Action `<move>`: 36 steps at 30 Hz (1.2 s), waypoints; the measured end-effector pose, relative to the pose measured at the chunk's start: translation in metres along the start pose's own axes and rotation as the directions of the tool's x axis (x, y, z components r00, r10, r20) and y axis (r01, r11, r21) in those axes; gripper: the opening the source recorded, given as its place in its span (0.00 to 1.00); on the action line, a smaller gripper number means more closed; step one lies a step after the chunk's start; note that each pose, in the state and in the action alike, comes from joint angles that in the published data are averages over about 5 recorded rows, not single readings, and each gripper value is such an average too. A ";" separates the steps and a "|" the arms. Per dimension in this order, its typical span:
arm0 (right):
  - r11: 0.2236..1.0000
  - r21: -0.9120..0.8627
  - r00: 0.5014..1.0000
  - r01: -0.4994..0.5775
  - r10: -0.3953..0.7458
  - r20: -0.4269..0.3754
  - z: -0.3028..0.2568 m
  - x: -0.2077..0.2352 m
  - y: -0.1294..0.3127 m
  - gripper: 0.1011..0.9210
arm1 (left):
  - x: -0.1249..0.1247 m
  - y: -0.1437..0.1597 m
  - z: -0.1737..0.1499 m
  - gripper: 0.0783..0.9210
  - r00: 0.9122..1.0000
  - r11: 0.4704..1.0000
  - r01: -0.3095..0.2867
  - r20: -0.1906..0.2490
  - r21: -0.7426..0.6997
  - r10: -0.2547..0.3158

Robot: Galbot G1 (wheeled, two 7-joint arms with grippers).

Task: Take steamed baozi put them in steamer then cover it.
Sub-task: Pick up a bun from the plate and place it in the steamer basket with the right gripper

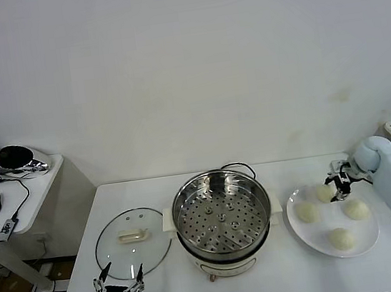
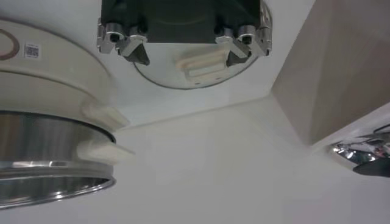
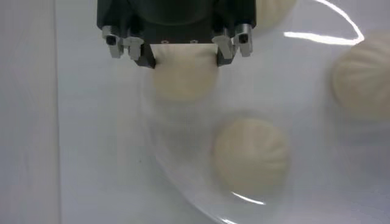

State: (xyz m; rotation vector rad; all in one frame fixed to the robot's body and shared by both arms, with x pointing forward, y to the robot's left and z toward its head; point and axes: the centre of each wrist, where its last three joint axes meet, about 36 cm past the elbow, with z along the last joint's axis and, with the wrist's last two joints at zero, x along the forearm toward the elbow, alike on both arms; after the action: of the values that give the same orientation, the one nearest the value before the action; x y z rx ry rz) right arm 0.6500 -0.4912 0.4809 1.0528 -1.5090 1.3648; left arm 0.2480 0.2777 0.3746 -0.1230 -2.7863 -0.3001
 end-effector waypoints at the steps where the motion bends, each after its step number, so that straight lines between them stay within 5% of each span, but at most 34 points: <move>1: 1.000 0.001 1.000 -0.003 0.003 0.004 0.000 0.005 -0.002 0.63 | 0.000 0.000 0.000 0.88 1.000 1.000 0.000 0.001 0.000 0.000; 9: 0.998 0.054 0.996 -0.043 0.038 0.079 -0.032 0.058 -0.034 0.62 | 0.000 -0.001 0.001 0.88 1.000 1.000 0.000 -0.007 0.001 0.000; 23: 0.947 0.316 0.960 -0.062 -0.030 0.277 -0.179 0.136 -0.122 0.62 | 0.004 0.005 0.001 0.88 0.999 0.999 0.039 -0.022 -0.016 -0.039; 30: 0.810 0.579 0.917 -0.094 -0.157 0.367 -0.254 0.137 -0.140 0.63 | 0.009 0.007 0.003 0.88 0.997 0.998 0.065 -0.036 -0.014 -0.065; 36: 0.618 0.769 0.913 -0.164 -0.199 0.355 -0.310 0.149 -0.143 0.63 | 0.011 0.003 0.003 0.88 0.997 0.997 0.071 -0.039 -0.001 -0.071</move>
State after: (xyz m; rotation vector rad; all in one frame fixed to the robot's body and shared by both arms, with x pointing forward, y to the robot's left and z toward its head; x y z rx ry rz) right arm 0.7526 -0.1993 0.6882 2.0156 -1.1191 1.9559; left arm 0.2372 0.2820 0.3766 -0.0176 -2.7558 -0.3160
